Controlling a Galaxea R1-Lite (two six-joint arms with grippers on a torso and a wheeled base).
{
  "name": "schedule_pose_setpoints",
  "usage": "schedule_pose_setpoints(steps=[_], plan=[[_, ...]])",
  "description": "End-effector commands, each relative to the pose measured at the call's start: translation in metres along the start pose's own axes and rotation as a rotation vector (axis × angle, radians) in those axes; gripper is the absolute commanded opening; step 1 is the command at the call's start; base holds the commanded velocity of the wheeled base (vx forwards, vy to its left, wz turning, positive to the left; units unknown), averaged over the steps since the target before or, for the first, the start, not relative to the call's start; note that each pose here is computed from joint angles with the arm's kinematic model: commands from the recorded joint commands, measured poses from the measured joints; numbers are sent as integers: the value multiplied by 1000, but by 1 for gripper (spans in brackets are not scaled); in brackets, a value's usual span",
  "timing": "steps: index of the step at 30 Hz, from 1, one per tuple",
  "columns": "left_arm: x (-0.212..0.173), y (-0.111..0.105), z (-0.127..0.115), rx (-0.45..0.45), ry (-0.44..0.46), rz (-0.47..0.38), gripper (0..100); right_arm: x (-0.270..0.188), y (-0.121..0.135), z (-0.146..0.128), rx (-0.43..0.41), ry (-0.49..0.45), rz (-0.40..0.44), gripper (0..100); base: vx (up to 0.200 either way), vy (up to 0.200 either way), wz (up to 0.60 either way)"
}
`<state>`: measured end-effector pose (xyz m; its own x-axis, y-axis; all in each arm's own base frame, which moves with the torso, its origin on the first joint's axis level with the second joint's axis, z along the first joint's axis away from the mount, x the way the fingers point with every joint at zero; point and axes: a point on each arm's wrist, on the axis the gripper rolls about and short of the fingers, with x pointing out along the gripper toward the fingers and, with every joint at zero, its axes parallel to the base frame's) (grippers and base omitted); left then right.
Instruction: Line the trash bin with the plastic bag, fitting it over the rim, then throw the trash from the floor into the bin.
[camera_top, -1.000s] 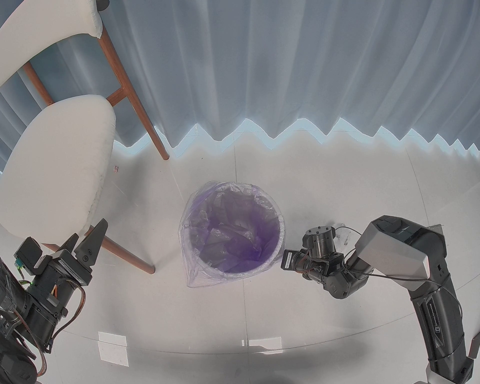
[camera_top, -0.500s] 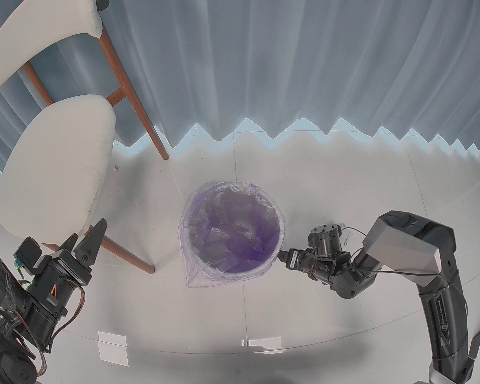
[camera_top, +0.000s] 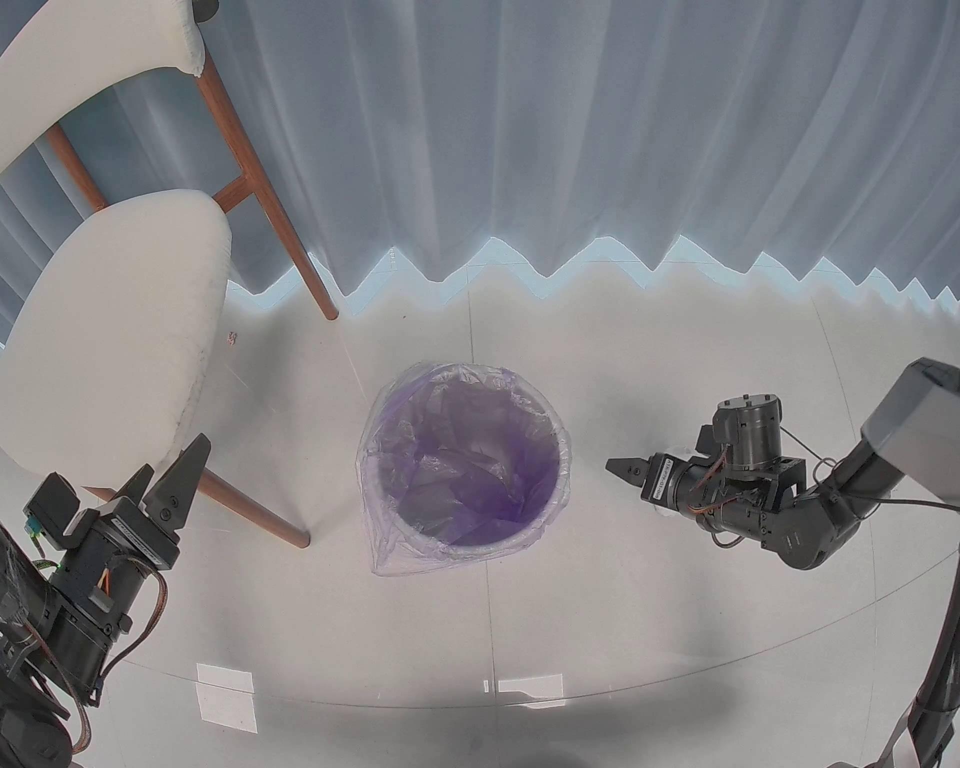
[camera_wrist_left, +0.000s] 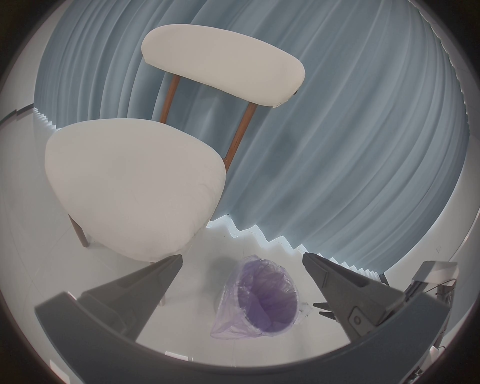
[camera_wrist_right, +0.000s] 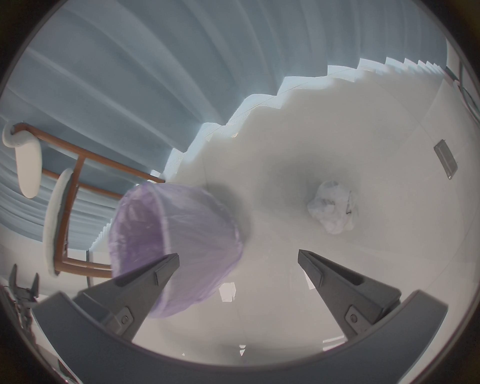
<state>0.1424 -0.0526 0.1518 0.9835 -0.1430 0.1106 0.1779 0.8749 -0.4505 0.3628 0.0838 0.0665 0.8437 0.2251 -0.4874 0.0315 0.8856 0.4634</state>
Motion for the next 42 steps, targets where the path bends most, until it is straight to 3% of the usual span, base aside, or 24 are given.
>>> schedule_pose_setpoints(steps=[1,10,16,31,32,42], plan=[[-5,2,-1,1,7,14,100,-48,56,26,-25,-11,123,100,0,0,0],[-7,5,1,2,-8,44,100,-17,102,25,-88,147,48,100,0,0,0],[-9,7,6,1,-35,56,100,34,94,1,-132,169,-53,100,0,0,0],[-9,11,8,4,-45,87,100,74,90,-30,-191,191,-122,100,0,0,0],[-9,11,8,6,-45,87,100,78,90,-30,-187,187,-119,0,0,0,0],[-9,11,7,6,-42,82,100,79,105,-14,-191,132,-84,0,0,0,0]])
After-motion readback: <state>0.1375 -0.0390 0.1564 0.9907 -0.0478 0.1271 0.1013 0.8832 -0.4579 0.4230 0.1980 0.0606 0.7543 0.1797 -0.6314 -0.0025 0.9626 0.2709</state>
